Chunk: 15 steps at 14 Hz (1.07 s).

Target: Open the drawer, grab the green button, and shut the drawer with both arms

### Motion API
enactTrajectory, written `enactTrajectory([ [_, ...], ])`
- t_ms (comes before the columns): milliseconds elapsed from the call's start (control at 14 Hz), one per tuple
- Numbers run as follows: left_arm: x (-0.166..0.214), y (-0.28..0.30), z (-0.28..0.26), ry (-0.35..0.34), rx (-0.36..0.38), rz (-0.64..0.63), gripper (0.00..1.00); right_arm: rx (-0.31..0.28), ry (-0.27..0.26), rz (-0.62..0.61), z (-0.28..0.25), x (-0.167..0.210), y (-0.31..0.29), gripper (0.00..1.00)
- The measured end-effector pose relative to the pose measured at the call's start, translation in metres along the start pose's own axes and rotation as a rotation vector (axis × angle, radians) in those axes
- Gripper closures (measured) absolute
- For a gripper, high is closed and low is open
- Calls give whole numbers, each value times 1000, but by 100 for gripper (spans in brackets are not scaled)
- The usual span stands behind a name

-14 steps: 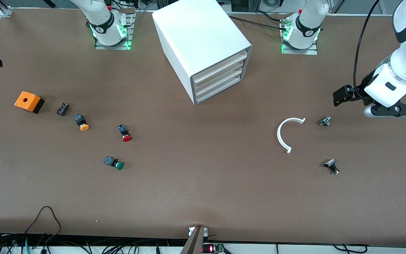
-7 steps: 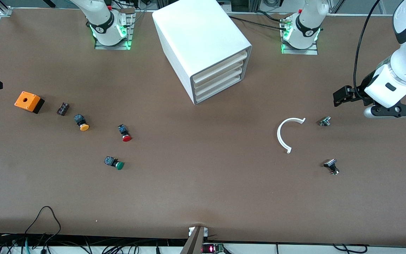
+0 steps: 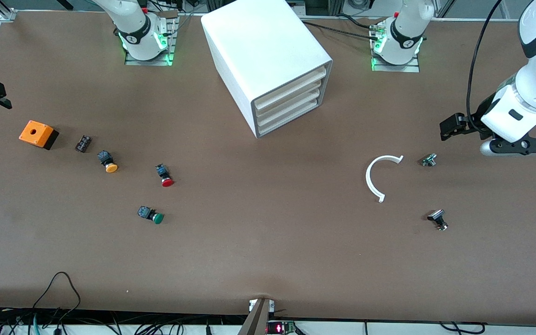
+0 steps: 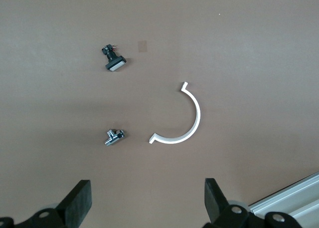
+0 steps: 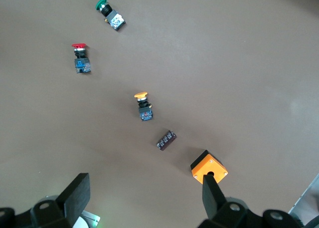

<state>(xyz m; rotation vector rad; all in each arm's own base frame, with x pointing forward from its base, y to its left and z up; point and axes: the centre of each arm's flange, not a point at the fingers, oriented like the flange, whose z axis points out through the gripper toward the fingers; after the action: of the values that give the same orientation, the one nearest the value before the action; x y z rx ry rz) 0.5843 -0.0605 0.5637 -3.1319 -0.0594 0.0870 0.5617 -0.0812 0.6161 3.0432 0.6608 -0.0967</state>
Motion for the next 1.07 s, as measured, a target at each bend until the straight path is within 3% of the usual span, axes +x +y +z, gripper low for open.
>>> enactTrajectory([
  [287,0,0,0,0,0,0,0,-3,17,-26,-7,5,-12,0],
  [501,0,0,0,0,0,0,0,-3,60,-27,-10,10,-12,0],
  [1074,0,-1,1,-1,0,-1,0,23,54,-75,3,45,-57,0],
])
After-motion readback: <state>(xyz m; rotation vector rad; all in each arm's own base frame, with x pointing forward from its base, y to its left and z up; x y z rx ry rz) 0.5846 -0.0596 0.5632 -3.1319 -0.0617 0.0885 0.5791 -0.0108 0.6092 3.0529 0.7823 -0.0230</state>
